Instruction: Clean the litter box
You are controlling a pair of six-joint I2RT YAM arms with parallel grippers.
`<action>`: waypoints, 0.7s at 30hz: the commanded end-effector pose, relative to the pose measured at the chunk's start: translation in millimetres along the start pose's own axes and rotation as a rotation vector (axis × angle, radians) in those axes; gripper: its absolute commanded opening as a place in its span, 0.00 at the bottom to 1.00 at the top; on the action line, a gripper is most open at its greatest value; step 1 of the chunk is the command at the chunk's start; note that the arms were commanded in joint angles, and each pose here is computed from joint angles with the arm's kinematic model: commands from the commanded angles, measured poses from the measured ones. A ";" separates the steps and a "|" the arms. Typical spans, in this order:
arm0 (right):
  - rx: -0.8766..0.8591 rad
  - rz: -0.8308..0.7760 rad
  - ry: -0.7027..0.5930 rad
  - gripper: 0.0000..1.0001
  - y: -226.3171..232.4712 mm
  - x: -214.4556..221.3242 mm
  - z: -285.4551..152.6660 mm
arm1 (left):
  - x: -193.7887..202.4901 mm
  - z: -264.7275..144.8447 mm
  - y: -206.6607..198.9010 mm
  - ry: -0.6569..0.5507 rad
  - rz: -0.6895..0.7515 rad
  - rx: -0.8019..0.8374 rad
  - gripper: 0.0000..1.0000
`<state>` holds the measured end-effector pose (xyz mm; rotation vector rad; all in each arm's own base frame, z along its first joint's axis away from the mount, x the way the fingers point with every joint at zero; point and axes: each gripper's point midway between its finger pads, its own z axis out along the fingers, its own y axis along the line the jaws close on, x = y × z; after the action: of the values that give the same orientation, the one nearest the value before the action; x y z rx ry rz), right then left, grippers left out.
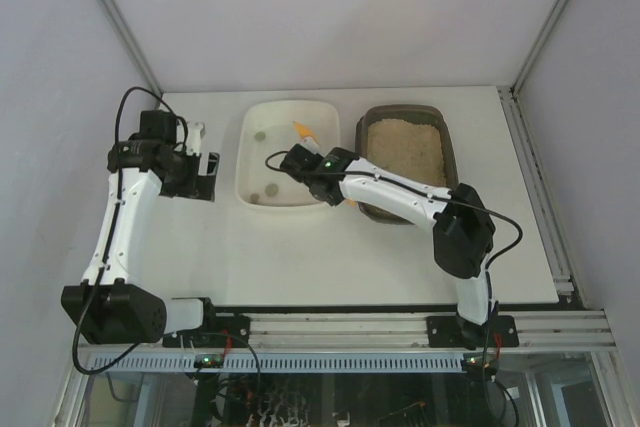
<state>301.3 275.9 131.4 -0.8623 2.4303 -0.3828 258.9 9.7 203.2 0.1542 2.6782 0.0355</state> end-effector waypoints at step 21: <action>0.092 0.005 -0.105 0.00 -41.5 -18.1 -32.1 | -59.8 2.4 4.5 -0.008 0.045 -0.023 1.00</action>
<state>306.8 272.2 133.2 -1.0006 2.2499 -0.6798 298.4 30.7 198.7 0.1400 2.7257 0.2026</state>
